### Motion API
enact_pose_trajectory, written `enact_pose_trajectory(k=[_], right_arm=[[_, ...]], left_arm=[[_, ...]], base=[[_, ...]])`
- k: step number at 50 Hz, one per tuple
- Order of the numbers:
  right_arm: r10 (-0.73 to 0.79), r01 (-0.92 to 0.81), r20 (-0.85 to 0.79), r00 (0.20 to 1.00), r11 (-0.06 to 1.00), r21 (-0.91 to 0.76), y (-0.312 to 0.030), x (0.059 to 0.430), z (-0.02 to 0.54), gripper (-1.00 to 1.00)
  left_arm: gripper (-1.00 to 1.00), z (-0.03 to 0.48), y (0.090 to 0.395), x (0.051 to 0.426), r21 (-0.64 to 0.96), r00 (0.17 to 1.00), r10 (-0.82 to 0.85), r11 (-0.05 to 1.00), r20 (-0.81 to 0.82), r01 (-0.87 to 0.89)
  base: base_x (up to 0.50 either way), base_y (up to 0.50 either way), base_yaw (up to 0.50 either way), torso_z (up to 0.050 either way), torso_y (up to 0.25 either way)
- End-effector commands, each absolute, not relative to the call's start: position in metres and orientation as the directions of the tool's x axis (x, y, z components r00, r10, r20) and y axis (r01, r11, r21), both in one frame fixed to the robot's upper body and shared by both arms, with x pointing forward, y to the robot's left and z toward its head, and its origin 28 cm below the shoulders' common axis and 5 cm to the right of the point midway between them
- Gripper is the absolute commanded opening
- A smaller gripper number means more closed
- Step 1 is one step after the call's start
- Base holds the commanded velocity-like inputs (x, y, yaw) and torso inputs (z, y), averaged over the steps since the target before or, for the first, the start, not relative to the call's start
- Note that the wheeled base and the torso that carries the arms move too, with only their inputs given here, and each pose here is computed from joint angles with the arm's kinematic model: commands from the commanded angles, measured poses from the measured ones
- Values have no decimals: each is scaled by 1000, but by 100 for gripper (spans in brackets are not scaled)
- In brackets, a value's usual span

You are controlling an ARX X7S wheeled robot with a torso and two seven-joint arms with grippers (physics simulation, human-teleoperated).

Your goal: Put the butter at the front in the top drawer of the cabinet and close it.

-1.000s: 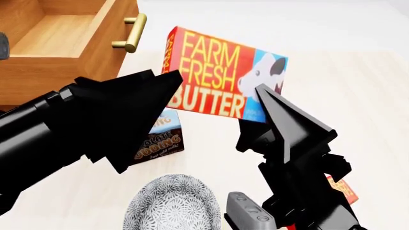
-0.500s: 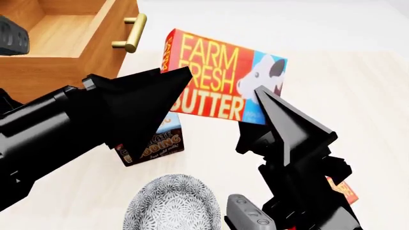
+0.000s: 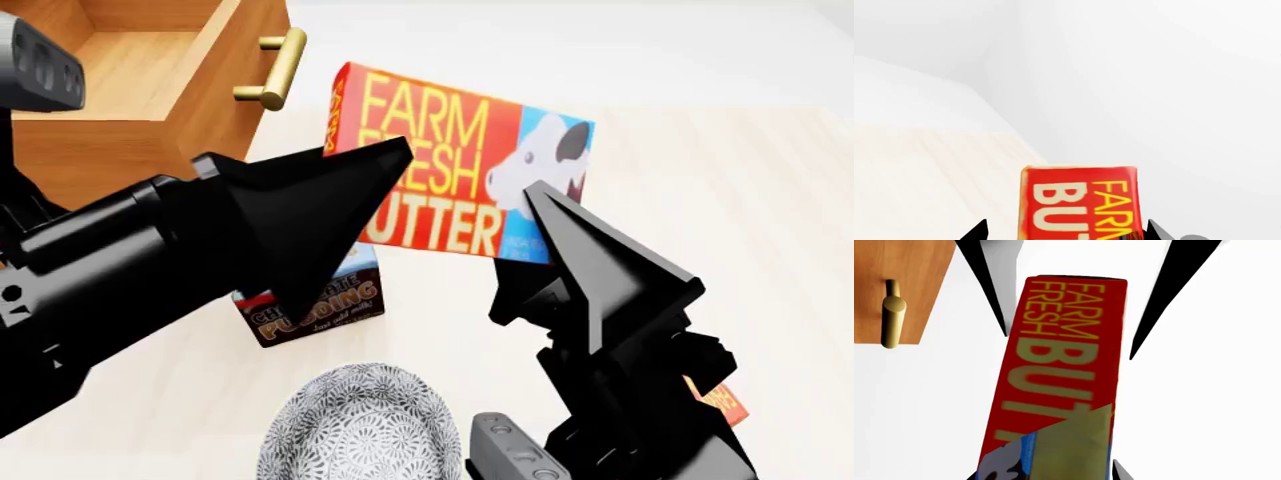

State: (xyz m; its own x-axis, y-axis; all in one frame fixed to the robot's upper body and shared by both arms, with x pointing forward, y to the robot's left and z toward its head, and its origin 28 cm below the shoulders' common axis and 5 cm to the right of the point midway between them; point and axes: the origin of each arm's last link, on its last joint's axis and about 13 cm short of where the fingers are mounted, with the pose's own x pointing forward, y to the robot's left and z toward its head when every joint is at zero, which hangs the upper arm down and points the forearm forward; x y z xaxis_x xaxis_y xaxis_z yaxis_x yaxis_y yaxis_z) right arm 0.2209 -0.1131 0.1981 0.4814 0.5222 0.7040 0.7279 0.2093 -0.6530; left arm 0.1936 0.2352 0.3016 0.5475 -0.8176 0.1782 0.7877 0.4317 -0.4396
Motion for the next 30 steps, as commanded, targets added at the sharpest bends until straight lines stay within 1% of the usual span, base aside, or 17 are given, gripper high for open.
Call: enact_pose_trajectory(k=[1, 30], right_arm=[[506, 788, 763, 402, 233, -570, -111, 221, 210, -100], [511, 782, 757, 407, 233, -578, -110, 219, 207, -100]], left_arm=[[100, 299, 233, 197, -450, 537, -825, 419, 173, 788], [100, 299, 229, 203, -455, 522, -835, 401, 176, 795]], base=[[0, 0, 0, 0, 0], [0, 0, 0, 0, 1]])
